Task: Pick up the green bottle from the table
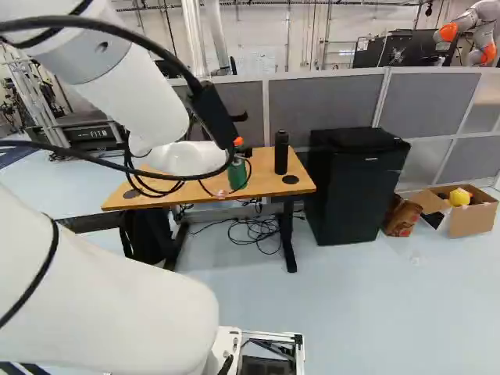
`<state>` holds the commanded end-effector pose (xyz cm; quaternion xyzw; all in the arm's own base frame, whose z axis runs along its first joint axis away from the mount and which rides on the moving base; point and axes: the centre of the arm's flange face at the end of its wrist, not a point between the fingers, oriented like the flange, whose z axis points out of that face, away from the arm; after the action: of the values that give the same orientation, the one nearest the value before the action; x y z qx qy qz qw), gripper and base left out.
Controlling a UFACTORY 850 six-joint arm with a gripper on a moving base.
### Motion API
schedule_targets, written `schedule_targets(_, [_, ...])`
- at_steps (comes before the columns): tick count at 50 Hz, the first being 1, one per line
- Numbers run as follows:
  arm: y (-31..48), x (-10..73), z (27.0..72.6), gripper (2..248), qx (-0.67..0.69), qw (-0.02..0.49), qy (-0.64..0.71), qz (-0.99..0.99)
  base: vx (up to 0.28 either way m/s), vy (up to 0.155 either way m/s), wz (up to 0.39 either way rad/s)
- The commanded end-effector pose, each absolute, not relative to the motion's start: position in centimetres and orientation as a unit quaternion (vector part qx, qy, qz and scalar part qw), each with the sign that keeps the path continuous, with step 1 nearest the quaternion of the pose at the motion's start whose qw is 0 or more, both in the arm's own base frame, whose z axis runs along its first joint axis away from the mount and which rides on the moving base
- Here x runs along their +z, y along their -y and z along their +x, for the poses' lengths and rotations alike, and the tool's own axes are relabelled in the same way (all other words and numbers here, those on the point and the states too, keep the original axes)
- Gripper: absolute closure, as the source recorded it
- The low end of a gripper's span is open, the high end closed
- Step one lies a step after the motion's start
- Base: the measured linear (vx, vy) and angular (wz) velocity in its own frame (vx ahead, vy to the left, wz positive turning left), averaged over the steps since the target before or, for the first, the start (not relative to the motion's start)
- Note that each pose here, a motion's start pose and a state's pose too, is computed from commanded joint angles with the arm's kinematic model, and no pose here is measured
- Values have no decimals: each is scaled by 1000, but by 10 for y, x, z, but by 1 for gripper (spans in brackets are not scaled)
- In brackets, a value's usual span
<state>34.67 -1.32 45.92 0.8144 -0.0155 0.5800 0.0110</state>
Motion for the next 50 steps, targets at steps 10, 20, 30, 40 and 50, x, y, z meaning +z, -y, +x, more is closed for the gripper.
schedule_targets(10, [9,433,330,129,580,8,11,814,0,0,0])
schedule_targets(20, [6,411,313,129,580,6,8,814,0,0,0])
schedule_targets(30, [4,394,299,129,580,4,5,814,0,0,0])
schedule_targets(40, [2,382,287,129,581,2,3,814,0,0,0])
schedule_targets(50, [1,373,278,129,581,1,1,814,0,0,0])
